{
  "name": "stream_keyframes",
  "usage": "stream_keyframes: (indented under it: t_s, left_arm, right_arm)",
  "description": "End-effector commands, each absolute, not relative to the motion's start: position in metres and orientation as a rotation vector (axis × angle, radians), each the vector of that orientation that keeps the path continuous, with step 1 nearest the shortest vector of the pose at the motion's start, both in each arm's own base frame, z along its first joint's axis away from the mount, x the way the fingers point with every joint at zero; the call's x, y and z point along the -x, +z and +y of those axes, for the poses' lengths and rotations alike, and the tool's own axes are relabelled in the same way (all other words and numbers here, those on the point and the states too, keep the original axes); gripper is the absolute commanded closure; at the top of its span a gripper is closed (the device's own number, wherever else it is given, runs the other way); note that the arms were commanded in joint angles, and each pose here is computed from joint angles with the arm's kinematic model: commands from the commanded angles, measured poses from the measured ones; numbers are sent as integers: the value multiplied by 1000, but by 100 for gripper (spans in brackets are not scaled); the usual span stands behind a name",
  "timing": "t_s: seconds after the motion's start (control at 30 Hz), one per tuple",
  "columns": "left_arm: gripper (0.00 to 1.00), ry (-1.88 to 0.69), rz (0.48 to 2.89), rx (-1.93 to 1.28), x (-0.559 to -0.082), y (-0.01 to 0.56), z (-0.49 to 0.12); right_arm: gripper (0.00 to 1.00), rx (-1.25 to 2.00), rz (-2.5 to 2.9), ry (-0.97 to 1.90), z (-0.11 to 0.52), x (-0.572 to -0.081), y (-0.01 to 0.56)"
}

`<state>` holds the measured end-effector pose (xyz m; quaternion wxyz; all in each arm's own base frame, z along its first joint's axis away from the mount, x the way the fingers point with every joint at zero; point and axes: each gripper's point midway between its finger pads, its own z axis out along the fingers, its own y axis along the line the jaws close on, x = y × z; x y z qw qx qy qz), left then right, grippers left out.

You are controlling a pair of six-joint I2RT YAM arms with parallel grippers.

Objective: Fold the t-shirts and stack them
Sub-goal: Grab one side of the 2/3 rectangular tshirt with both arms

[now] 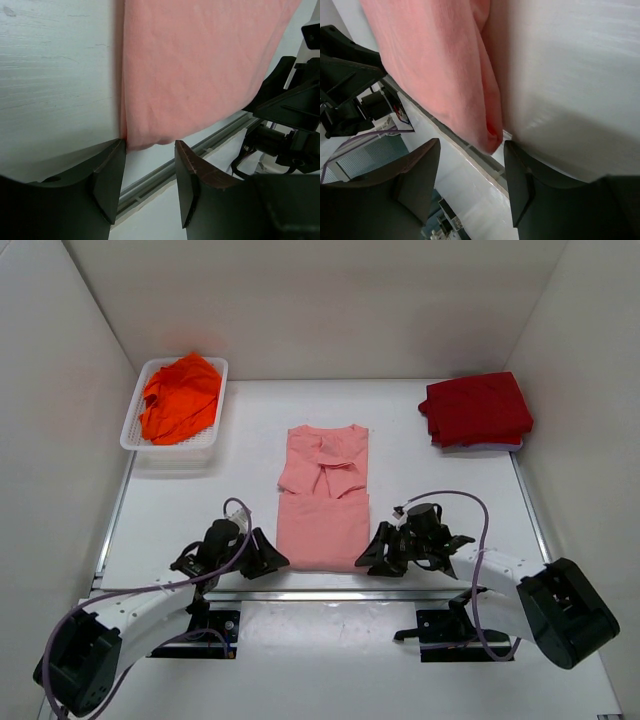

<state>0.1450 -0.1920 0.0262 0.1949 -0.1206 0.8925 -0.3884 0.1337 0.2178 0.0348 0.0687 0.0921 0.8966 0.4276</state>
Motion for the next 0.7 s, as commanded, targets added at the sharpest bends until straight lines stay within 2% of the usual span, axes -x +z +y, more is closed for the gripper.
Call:
stream_keyframes:
  t_s: [0.0,0.07,0.17,0.23,0.27,0.3,0.37,0.57,0.67]
  left_arm:
    - [46,-1129,2485,367,-147,26,-198]
    - [45,-1130,2514,340,-144,27,-200]
    - [39,-1071,2518,331,-145,30,-194]
    - [32,-1051,2523,367,-144,26,-186]
    - [31,-1054,2534,368,-140,24,-186]
    - [30,-1048,2534,368,-139,23,-185]
    - [30,-1052,2552,348,-134,20,-187]
    - [28,-1033,2562,407,-131,8,-184]
    - [31,-1010,2563,459,-133,4,-182]
  right_arm:
    - [50,-269,2703,1243,221,-140,28]
    - [55,-263,2712,1240,224,-143,26]
    - [61,-227,2736,1240,229,-141,23]
    - [72,-228,2751,1247,230,-137,21]
    - [81,-214,2753,1252,231,-136,20]
    - [85,-221,2761,1249,230,-135,18]
    - [98,-207,2751,1260,232,-137,20]
    - [100,-202,2744,1250,231,-140,20]
    - [100,-202,2753,1244,231,-138,18]
